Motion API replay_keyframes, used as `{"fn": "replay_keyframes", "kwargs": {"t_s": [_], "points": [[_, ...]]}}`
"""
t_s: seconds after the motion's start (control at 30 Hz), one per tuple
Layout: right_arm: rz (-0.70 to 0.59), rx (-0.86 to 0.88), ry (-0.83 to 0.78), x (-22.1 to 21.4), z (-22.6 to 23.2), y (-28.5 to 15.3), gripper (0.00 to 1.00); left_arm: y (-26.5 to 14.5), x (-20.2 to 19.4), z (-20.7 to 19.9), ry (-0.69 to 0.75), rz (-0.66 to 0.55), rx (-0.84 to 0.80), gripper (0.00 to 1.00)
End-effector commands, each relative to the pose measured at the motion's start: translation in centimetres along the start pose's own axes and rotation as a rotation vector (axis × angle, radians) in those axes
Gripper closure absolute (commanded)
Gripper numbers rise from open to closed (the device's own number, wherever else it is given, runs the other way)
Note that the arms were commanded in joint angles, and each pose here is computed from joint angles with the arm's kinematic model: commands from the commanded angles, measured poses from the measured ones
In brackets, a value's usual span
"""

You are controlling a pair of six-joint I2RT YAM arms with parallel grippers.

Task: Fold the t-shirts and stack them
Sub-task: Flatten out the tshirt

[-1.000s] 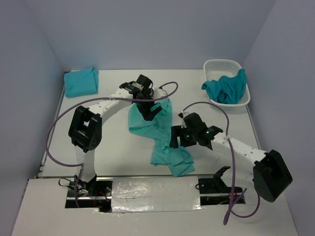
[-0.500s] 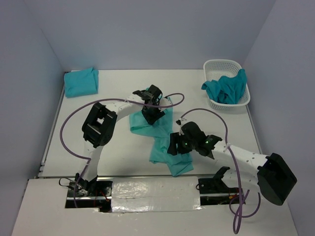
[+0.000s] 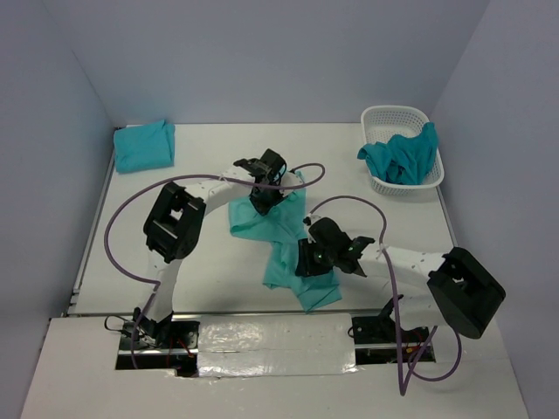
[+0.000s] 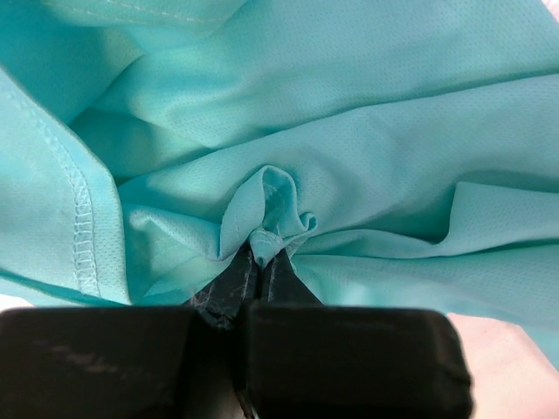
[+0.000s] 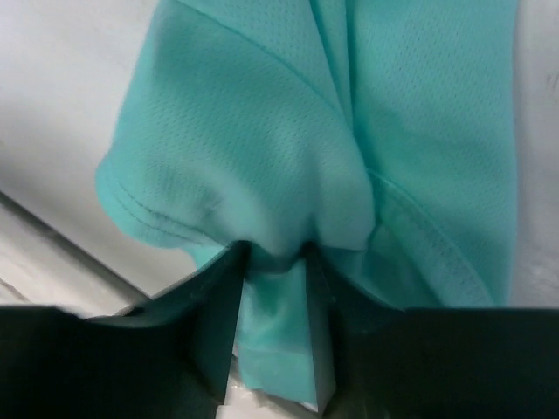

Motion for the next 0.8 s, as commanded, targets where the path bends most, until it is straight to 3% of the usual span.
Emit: {"fn": "replay_keyframes", "kwargs": {"t_s": [0.0, 0.07, 0.1, 0.13, 0.23, 0.37, 0.5, 0.57, 0.63, 0.67, 0.73, 0.77], "points": [[-0.036, 0.023, 0.013, 1.2, 1.0, 0.6, 0.71, -3.6, 1.3, 1.0, -0.031, -0.070, 0.018, 1.00], [-0.016, 0.035, 0.021, 0.8, 1.0, 1.0, 0.82, -4.7, 1.2, 1.9, -0.071, -0.093, 0.018, 1.00], [0.000, 0.058, 0.023, 0.7, 1.3, 1.1, 0.96, -5.4, 1.6, 2.2, -0.083, -0.122, 0.009, 1.00], [0.004, 0.058, 0.028, 0.7, 1.3, 1.2, 1.00, -5.8, 1.6, 2.5, -0.094, -0.132, 0.007, 1.00], [-0.011, 0.061, 0.032, 1.6, 1.5, 1.0, 1.00, -7.6, 1.6, 3.4, -0.126, -0.176, -0.002, 1.00], [-0.128, 0.080, 0.048, 6.0, 2.1, -1.4, 1.00, -11.1, 2.2, 4.8, -0.150, -0.267, -0.003, 1.00], [-0.362, 0.124, 0.094, 15.9, 1.3, -6.8, 1.00, -15.4, 2.6, 9.9, -0.238, -0.383, 0.085, 1.00], [-0.479, 0.163, 0.048, 21.7, 3.0, -10.3, 1.00, -18.5, 2.6, 14.6, -0.304, -0.464, 0.185, 1.00], [-0.515, 0.103, -0.008, 26.4, 2.4, -10.9, 1.00, -19.5, 2.2, 18.4, -0.364, -0.509, 0.239, 1.00], [-0.601, 0.110, -0.057, 30.4, 4.7, -14.3, 1.00, -22.8, 3.6, 20.4, -0.346, -0.588, 0.313, 1.00], [-0.613, 0.080, -0.106, 34.2, 5.1, -14.3, 1.00, -25.4, 4.3, 23.5, -0.372, -0.693, 0.394, 1.00], [-0.688, 0.099, -0.140, 36.9, 7.5, -17.9, 1.00, -27.1, 4.9, 24.3, -0.365, -0.752, 0.426, 1.00]]}}
Point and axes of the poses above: each gripper's point midway between its finger pads, its own y axis out along the fingers, its own z axis along the line the jaws close on, x = y × z, the point moved 2 cm from there along -y, back along the fingers, and after that the axes turned 11 degrees about y, right-handed, at the moved point
